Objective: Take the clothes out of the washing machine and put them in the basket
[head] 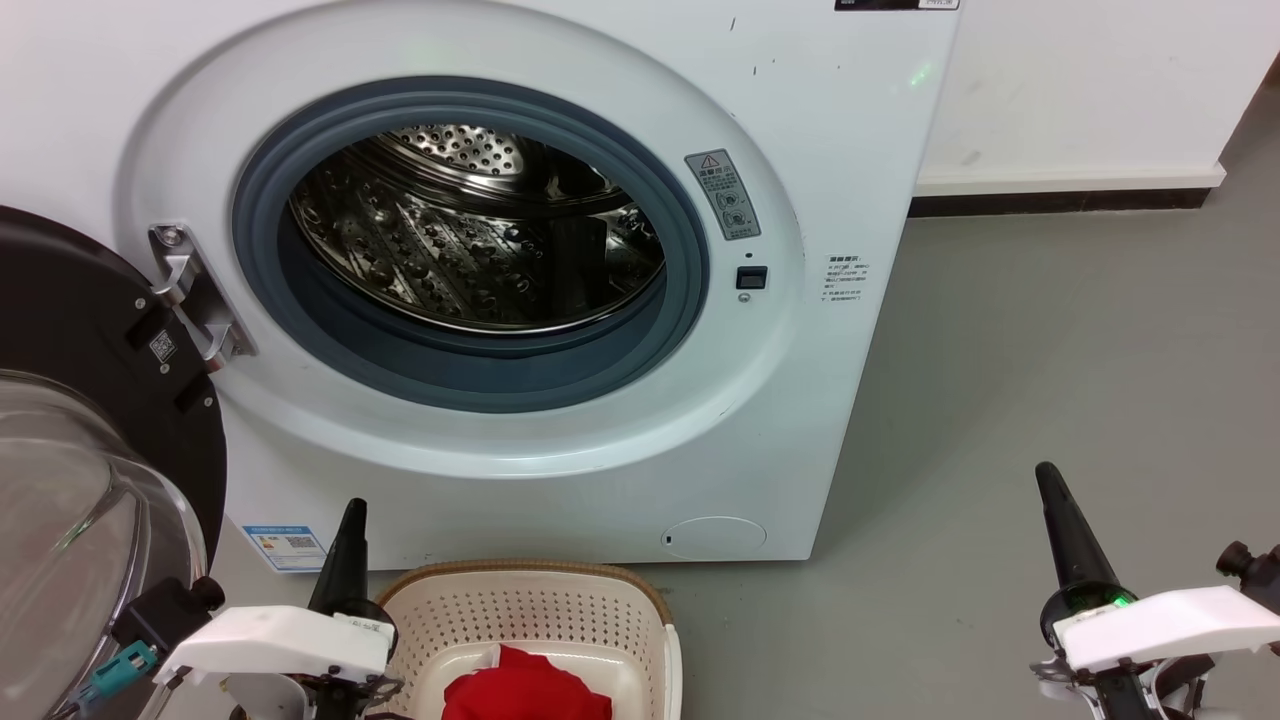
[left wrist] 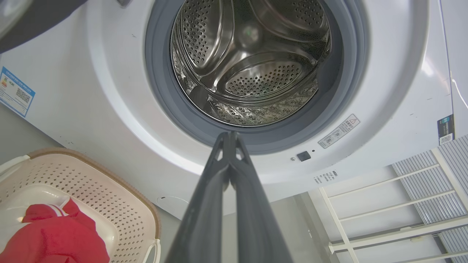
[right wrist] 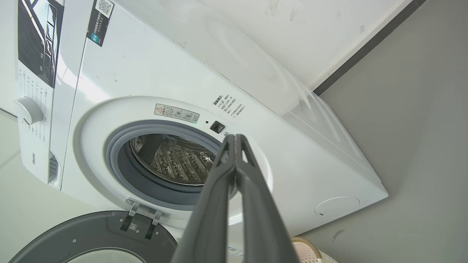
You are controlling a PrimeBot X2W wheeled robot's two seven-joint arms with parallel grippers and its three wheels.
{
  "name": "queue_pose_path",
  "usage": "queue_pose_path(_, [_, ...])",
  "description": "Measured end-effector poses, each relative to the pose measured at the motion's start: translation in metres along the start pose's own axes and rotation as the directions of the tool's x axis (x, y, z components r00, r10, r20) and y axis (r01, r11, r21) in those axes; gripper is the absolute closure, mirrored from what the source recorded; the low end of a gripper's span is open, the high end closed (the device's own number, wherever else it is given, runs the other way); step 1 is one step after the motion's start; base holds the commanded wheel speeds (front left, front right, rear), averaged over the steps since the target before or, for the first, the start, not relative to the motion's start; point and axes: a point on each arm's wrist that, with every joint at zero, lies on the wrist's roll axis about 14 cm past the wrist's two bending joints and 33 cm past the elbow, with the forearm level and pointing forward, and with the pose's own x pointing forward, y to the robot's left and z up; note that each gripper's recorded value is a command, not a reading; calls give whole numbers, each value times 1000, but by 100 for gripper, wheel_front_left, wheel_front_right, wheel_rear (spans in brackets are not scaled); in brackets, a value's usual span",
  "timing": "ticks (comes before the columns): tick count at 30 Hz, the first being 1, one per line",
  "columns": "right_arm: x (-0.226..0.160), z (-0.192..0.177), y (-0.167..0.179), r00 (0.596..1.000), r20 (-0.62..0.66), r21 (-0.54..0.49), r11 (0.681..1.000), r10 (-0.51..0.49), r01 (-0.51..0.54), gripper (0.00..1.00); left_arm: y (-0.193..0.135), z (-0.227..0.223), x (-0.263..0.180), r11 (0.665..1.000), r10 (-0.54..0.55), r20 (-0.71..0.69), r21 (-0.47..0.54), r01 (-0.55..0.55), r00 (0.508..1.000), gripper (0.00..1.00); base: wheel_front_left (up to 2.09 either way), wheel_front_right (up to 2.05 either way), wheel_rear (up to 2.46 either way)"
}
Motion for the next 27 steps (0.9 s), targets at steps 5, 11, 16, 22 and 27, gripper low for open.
queue_pose_path(5, [1, -1, -2, 1000, -3, 59, 998, -8, 8, 100, 2, 0, 0, 998, 4, -5, -59, -4, 1000, 100, 0, 0, 0])
queue_pose_path(11, [4, 0, -3, 1000, -3, 126, 992, -11, 11, 100, 4, 1, 0, 992, 7, -6, -128, -8, 1000, 100, 0, 0, 0])
queue_pose_path(16, [5, -1, -5, 1000, -7, 179, 984, -17, 18, 100, 3, 2, 2, 983, 0, -4, -183, -1, 1000, 100, 0, 0, 0])
queue_pose_path(22, [7, -2, -7, 1000, -9, 239, 971, -21, 23, 100, 4, 3, 2, 970, 1, -2, -244, -1, 1000, 100, 0, 0, 0])
queue_pose_path(27, [9, -2, -8, 1000, -10, 304, 952, -25, 27, 100, 5, 5, 2, 951, -1, 2, -310, 2, 1000, 100, 0, 0, 0])
